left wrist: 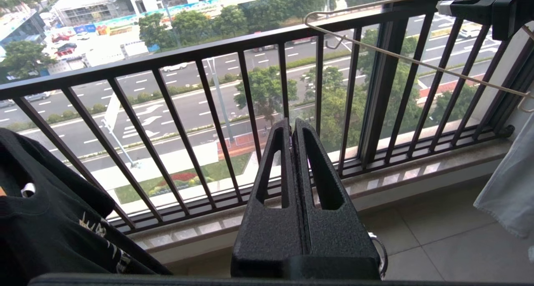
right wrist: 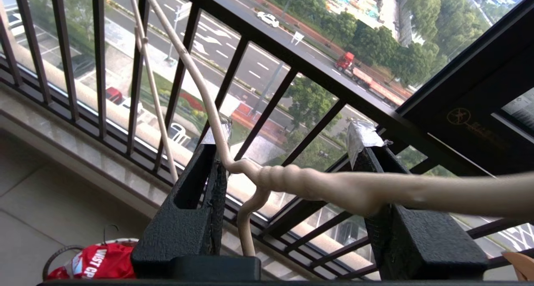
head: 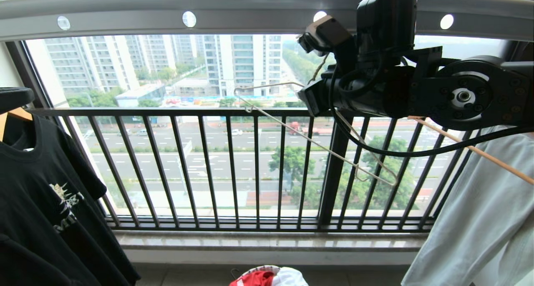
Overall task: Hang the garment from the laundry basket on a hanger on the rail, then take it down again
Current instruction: Hang the clothes rack on the clothesline
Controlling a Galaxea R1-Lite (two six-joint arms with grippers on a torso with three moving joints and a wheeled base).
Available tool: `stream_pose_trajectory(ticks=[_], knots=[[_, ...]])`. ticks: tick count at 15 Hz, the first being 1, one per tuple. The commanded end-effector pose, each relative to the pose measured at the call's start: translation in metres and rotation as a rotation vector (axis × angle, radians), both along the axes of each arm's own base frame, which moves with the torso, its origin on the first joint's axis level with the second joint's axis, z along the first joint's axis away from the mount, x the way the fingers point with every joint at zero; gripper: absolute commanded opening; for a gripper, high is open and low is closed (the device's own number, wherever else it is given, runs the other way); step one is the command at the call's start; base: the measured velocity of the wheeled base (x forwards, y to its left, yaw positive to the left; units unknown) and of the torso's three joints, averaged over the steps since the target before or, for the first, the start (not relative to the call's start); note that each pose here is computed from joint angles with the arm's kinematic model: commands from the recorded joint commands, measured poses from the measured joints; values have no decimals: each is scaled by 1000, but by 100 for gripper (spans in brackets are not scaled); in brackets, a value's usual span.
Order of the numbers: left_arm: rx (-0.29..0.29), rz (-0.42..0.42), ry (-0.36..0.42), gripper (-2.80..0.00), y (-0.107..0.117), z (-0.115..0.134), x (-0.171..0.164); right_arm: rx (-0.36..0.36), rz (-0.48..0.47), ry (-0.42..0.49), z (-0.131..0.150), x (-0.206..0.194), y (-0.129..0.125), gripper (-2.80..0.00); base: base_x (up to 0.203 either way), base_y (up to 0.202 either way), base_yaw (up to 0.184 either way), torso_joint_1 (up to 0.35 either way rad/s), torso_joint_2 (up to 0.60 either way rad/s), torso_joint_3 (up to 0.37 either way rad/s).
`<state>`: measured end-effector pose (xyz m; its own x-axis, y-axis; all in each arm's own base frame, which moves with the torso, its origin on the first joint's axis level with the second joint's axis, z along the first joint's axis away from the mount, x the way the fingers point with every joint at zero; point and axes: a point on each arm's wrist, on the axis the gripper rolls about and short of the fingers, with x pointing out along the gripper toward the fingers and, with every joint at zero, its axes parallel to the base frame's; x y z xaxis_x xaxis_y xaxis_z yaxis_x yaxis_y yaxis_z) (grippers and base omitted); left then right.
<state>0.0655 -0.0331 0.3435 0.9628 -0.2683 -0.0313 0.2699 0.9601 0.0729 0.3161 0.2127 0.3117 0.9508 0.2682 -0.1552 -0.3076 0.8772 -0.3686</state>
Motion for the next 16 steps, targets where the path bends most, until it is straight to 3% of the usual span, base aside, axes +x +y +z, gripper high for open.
stream_pose_trajectory(ticks=[1, 11, 16], knots=[[6, 2, 9, -280, -1, -1, 2, 5, -1, -10, 7, -10, -7, 0, 0, 0, 0, 0, 0, 0], [36, 0, 60, -280, -11, -8, 17, 22, 81, -6, 19, -95, -59, 0, 0, 0, 0, 0, 0, 0], [35, -52, 56, -280, -13, -10, 11, 85, 180, -83, 36, -159, -101, 0, 0, 0, 0, 0, 0, 0]])
